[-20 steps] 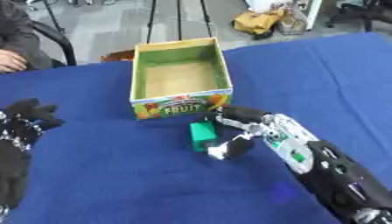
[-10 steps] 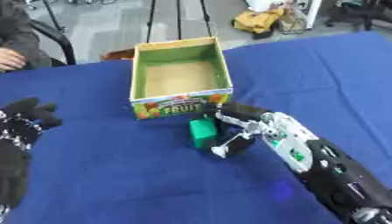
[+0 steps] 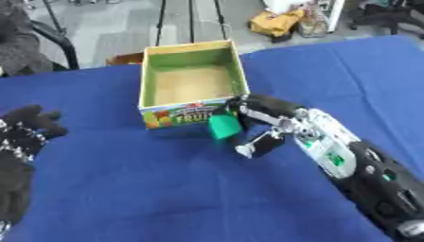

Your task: Pick up objects on the table and place them in the box.

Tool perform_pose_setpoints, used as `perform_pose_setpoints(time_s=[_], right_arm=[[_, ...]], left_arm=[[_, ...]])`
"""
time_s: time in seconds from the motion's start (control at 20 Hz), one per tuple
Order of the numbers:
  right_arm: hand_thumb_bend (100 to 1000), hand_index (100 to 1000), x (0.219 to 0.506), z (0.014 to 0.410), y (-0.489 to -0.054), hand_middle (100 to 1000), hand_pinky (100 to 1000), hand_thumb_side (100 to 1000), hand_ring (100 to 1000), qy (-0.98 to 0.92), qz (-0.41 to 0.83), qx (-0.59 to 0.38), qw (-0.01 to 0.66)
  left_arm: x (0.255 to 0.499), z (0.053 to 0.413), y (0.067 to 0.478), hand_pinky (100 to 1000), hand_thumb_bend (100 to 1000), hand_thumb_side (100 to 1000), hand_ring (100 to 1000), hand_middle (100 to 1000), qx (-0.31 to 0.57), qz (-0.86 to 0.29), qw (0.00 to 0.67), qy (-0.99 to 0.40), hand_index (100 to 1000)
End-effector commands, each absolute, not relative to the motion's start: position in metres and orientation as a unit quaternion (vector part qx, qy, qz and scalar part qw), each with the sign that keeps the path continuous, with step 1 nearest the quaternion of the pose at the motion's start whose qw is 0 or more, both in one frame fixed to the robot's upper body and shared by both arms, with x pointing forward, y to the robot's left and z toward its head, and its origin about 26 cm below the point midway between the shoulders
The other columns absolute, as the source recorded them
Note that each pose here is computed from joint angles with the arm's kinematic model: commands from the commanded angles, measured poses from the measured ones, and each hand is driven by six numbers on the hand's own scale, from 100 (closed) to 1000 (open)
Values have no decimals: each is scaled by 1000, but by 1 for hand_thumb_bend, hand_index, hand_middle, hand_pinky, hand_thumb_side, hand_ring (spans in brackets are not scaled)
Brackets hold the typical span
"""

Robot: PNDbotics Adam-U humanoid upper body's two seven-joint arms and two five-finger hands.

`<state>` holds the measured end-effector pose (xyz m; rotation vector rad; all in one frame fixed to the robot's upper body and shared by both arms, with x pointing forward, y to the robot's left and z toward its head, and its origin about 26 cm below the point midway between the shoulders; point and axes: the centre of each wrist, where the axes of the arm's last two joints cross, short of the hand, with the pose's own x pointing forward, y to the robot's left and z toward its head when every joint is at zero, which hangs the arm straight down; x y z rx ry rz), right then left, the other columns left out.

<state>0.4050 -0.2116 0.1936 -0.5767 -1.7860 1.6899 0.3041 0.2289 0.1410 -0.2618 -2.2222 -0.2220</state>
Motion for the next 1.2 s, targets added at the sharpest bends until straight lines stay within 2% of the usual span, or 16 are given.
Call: perform_pose_setpoints(time_s=[0.05, 0.4, 0.6, 0.85, 0.9, 1.15, 1.2], right_arm=[[100, 606, 398, 233, -225, 238, 485, 100, 426, -690, 619, -251, 278], [100, 613, 411, 259, -264, 241, 492, 100, 431, -687, 567, -324, 318], [100, 612, 425, 259, -290, 242, 504, 100, 439, -678, 535, -361, 352], [100, 612, 429, 256, -296, 242, 504, 100, 439, -677, 530, -367, 355], [100, 662, 430, 258, -301, 299, 587, 100, 492, -673, 525, -376, 361], [100, 684, 442, 259, -333, 334, 622, 100, 520, -644, 483, -428, 410], [100, 705, 444, 257, -335, 365, 634, 100, 539, -644, 479, -433, 410]], left_arm=[[304, 151, 232, 745, 723, 751, 809, 563, -100, -96, 417, -898, 775], [306, 157, 223, 745, 725, 748, 809, 563, -120, -115, 407, -898, 775], [307, 162, 217, 744, 725, 747, 809, 563, -137, -127, 399, -898, 775], [307, 163, 216, 744, 725, 747, 809, 563, -140, -129, 398, -897, 775], [308, 165, 216, 744, 726, 748, 809, 563, -140, -129, 394, -899, 775], [309, 172, 205, 745, 727, 751, 810, 563, -163, -142, 382, -899, 774], [309, 173, 204, 745, 726, 751, 810, 563, -165, -143, 381, -898, 774]])
